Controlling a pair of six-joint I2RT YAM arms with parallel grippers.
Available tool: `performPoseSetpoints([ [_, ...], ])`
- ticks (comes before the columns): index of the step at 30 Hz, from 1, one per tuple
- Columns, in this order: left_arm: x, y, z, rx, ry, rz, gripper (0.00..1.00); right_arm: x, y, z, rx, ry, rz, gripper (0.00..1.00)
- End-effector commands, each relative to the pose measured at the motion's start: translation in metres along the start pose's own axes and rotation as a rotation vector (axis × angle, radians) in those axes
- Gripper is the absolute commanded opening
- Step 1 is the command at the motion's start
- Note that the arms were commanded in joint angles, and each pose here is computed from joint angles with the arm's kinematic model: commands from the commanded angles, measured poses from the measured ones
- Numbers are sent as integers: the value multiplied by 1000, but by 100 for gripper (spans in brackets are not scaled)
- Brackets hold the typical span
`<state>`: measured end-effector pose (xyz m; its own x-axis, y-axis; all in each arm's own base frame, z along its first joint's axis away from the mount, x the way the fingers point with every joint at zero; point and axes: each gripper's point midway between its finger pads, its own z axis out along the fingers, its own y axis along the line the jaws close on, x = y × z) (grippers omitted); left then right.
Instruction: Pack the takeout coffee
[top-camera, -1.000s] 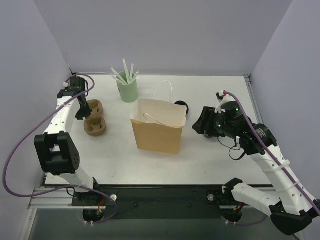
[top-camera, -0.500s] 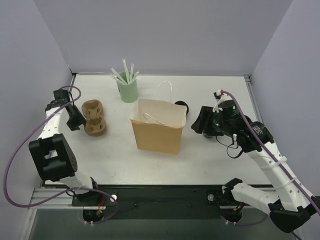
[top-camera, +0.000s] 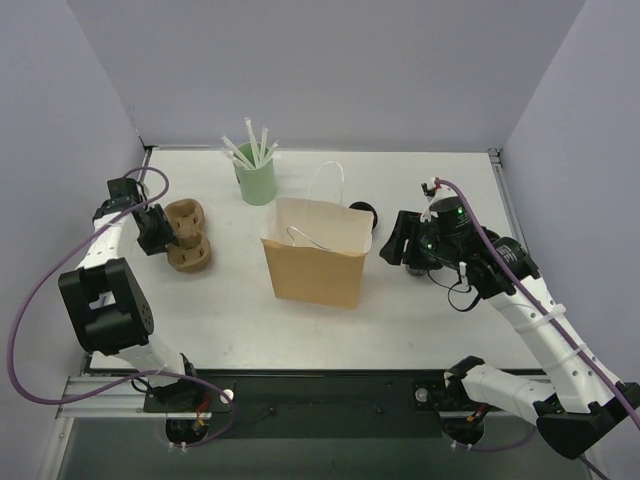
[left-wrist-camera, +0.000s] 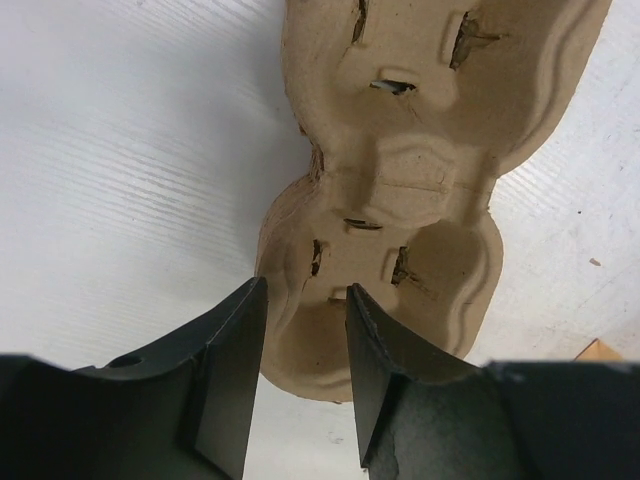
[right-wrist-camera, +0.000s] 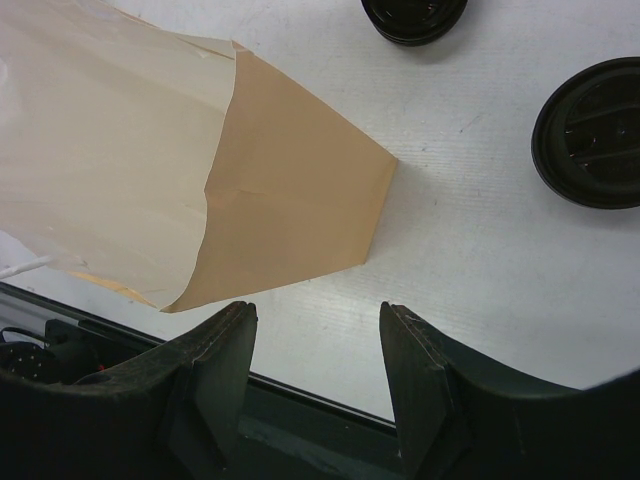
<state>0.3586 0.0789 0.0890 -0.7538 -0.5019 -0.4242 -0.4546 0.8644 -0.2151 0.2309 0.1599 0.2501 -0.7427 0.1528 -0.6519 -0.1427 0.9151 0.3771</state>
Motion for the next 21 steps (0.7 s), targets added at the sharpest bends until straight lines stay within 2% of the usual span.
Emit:
performPoseSetpoints([
  [1,-20,2,-6,-10,-63,52,48,-8,8,-4,-23,-22,-5,53],
  [12,-24,3,-7,-18,-65,70,49,-11,11,0,-27,-18,0,53],
  [21,-12,2,5,-4,-22,54,46,-11,12,3,-26,-15,8,53],
])
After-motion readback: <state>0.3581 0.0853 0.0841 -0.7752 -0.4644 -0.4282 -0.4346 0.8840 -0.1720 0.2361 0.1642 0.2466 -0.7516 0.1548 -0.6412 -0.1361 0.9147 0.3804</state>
